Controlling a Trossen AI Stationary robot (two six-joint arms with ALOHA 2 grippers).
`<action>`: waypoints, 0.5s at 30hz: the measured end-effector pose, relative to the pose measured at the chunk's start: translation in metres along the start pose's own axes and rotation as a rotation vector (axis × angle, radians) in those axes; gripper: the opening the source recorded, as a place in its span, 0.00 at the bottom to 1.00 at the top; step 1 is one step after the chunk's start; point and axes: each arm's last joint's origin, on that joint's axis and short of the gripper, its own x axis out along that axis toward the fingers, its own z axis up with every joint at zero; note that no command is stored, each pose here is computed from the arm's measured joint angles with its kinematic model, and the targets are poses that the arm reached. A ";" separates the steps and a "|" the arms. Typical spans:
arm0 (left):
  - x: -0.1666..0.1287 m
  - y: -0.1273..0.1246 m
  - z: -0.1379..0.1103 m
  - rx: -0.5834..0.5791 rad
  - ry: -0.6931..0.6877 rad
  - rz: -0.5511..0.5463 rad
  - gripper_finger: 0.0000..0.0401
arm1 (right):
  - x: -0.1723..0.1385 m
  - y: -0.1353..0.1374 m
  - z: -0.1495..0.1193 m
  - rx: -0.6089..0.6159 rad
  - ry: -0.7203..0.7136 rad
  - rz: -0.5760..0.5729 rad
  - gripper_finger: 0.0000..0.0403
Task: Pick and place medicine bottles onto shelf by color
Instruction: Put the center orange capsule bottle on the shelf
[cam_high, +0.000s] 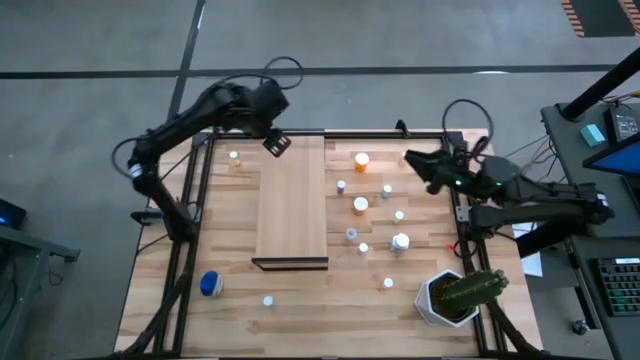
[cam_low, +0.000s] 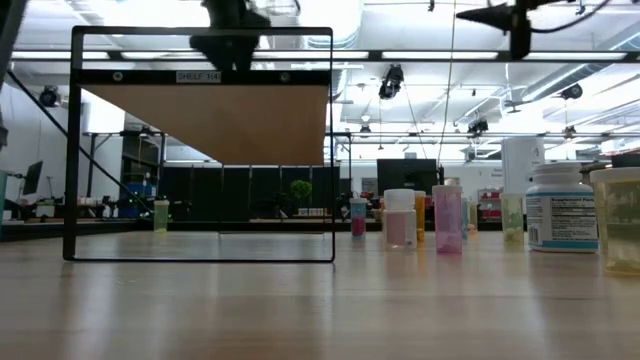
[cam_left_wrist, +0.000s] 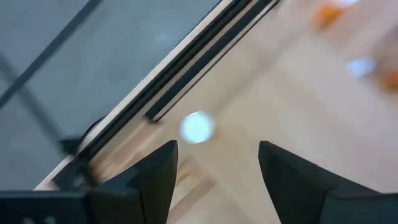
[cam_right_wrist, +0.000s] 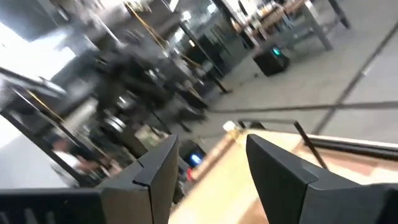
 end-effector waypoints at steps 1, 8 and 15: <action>-0.010 -0.001 -0.002 -0.002 -0.055 -0.041 0.52 | 0.004 0.003 0.001 -0.024 0.025 -0.019 0.45; -0.077 -0.017 -0.016 0.114 -0.523 -0.373 0.52 | 0.030 0.018 0.006 -0.156 0.283 -0.220 0.45; -0.108 -0.022 -0.040 0.131 -0.836 -0.578 0.52 | 0.051 0.025 0.008 -0.121 0.493 -0.467 0.45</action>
